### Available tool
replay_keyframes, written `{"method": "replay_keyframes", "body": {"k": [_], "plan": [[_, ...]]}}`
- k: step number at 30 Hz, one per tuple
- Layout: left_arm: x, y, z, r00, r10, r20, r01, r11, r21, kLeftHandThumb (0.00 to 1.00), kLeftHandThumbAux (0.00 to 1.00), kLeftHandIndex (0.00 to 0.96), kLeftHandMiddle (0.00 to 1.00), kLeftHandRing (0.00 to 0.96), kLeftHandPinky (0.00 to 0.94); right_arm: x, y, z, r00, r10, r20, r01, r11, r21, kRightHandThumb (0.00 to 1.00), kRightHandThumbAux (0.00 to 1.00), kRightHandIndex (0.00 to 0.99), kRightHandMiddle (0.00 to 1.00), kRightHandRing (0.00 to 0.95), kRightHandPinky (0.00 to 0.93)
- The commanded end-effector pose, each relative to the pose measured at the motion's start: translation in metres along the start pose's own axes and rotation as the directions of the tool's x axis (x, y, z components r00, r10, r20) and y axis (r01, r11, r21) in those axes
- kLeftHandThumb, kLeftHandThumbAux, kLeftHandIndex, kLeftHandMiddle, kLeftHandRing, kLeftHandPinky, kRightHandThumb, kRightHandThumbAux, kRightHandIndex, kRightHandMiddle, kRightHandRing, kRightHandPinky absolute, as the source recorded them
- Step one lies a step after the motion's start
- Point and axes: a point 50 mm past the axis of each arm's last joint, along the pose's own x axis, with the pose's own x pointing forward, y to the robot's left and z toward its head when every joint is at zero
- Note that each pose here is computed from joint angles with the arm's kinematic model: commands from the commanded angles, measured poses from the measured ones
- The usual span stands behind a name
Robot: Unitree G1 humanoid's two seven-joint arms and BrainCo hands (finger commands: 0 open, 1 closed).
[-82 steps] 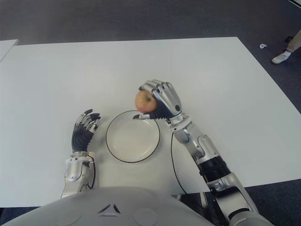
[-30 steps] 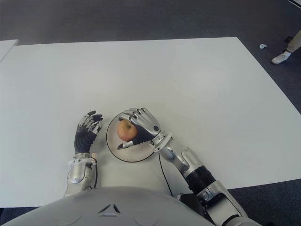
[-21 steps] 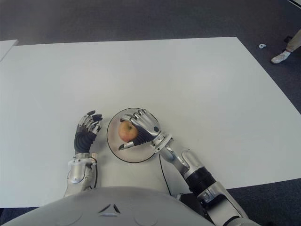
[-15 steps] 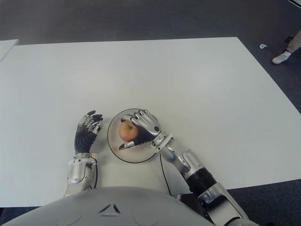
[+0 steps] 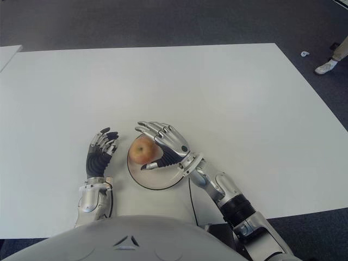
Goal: Put the apples into the plate.
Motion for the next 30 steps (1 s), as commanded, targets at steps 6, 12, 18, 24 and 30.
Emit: {"method": "replay_keyframes", "body": {"k": [6, 12, 18, 24, 30], "plan": [[-0.004, -0.006, -0.014, 0.996, 0.005, -0.087, -0.006, 1.0, -0.016, 0.422, 0.726, 0.22, 0.329, 0.327, 0.329, -0.01, -0.001, -0.006, 0.999, 0.045, -0.009, -0.045, 0.999, 0.006, 0.139, 0.256, 0.0, 0.0, 0.0, 0.0], [-0.003, -0.005, -0.015, 0.996, 0.007, -0.084, -0.008, 1.0, -0.01, 0.416, 0.723, 0.22, 0.333, 0.331, 0.329, -0.011, -0.003, -0.007, 1.0, -0.002, 0.011, 0.001, 1.0, 0.008, 0.111, 0.262, 0.0, 0.0, 0.0, 0.0], [-0.003, -0.006, -0.014, 0.996, 0.004, -0.085, -0.004, 1.0, -0.007, 0.408, 0.727, 0.221, 0.334, 0.331, 0.327, -0.012, -0.004, -0.009, 1.0, -0.026, 0.017, 0.026, 0.999, 0.033, 0.083, 0.267, 0.0, 0.0, 0.0, 0.0], [-0.002, -0.005, -0.014, 0.996, 0.005, -0.087, -0.006, 1.0, -0.007, 0.4, 0.731, 0.224, 0.337, 0.336, 0.336, -0.013, -0.006, -0.01, 0.999, -0.042, 0.009, 0.041, 0.997, 0.071, 0.06, 0.265, 0.0, 0.0, 0.0, 0.0], [-0.001, -0.004, -0.016, 0.995, 0.008, -0.098, -0.007, 1.0, 0.006, 0.397, 0.727, 0.221, 0.336, 0.332, 0.329, -0.011, -0.023, -0.011, 0.997, -0.078, 0.004, 0.077, 0.989, 0.127, 0.047, 0.248, 0.0, 0.001, 0.0, 0.0]]}}
